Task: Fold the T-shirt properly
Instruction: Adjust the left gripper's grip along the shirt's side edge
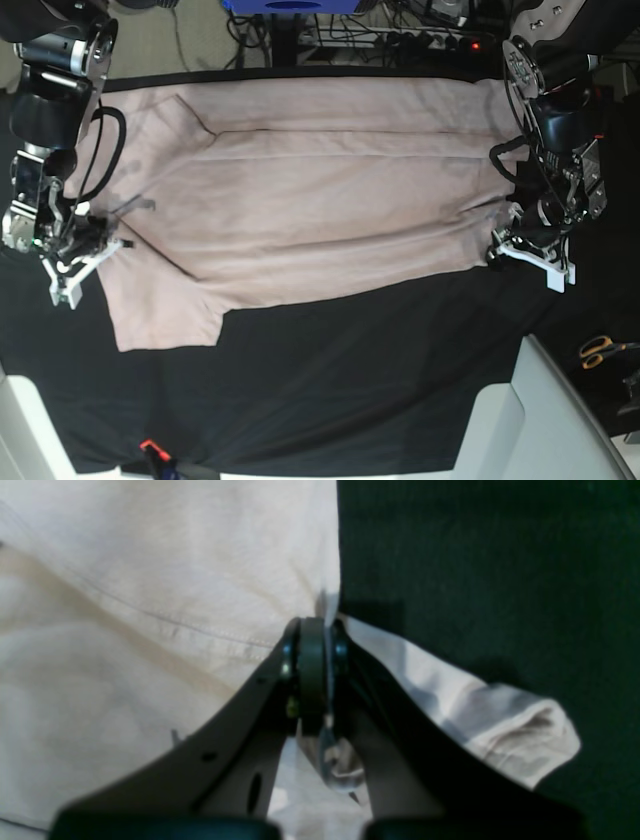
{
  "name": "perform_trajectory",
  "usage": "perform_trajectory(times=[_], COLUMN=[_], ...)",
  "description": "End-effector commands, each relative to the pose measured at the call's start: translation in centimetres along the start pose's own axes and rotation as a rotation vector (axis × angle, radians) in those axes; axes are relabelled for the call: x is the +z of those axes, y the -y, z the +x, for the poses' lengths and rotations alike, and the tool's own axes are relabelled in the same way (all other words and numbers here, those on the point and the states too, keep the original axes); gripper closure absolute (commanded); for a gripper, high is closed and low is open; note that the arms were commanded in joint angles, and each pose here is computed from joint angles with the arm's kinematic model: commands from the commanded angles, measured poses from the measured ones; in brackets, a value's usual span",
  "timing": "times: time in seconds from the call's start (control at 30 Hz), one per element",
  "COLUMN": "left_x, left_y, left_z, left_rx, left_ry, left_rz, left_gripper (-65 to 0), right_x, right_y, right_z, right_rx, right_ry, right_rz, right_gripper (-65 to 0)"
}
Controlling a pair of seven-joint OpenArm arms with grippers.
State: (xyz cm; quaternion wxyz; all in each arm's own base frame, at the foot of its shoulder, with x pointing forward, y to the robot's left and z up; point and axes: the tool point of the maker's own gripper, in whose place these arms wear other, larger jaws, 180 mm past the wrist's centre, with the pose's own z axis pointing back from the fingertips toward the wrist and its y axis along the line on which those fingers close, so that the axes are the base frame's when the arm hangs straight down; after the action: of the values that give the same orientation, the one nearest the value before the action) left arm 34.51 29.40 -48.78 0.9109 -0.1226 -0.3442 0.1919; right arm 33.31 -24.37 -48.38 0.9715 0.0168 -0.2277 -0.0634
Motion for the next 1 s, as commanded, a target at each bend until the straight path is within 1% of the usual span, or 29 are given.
perform_trajectory(times=[0.0,0.47,0.5,0.53,0.63,0.67,0.9,0.97], left_x=[-0.1,-0.2,-0.2,-0.2,-0.1,-0.1,-0.2,-0.2], left_y=[-0.3,-0.2,-0.2,-0.3,-0.4,-0.5,-0.1,0.0], left_z=[-2.1,-2.3,-2.3,-2.3,-2.3,-2.2,-0.8,-0.7], left_rx=[-0.016,-0.019,-0.019,-0.021,-0.022,-0.022,-0.030,-0.060], left_ry=[-0.096,-0.102,-0.102,-0.102,-0.101,-0.101,-0.081,-0.091], left_rz=[0.021,0.021,0.021,0.022,0.024,0.026,0.024,0.024], left_gripper=[-25.2,-24.7,-23.7,-20.7,-2.5,0.0,0.0,0.0], right_x=[0.6,0.6,0.6,0.6,0.6,0.6,0.6,0.6], right_y=[0.4,0.4,0.4,0.4,0.4,0.4,0.4,0.4], right_z=[2.2,2.2,2.2,2.2,2.2,2.2,2.2,2.2], right_rx=[0.006,0.006,0.006,0.006,0.006,0.006,0.006,0.006], right_ry=[0.052,0.052,0.052,0.052,0.052,0.052,0.052,0.052], right_rz=[-0.009,-0.009,-0.009,-0.009,-0.009,-0.009,-0.009,-0.009], right_gripper=[-0.8,-0.8,-0.8,-0.8,-0.8,-0.8,-0.8,-0.8])
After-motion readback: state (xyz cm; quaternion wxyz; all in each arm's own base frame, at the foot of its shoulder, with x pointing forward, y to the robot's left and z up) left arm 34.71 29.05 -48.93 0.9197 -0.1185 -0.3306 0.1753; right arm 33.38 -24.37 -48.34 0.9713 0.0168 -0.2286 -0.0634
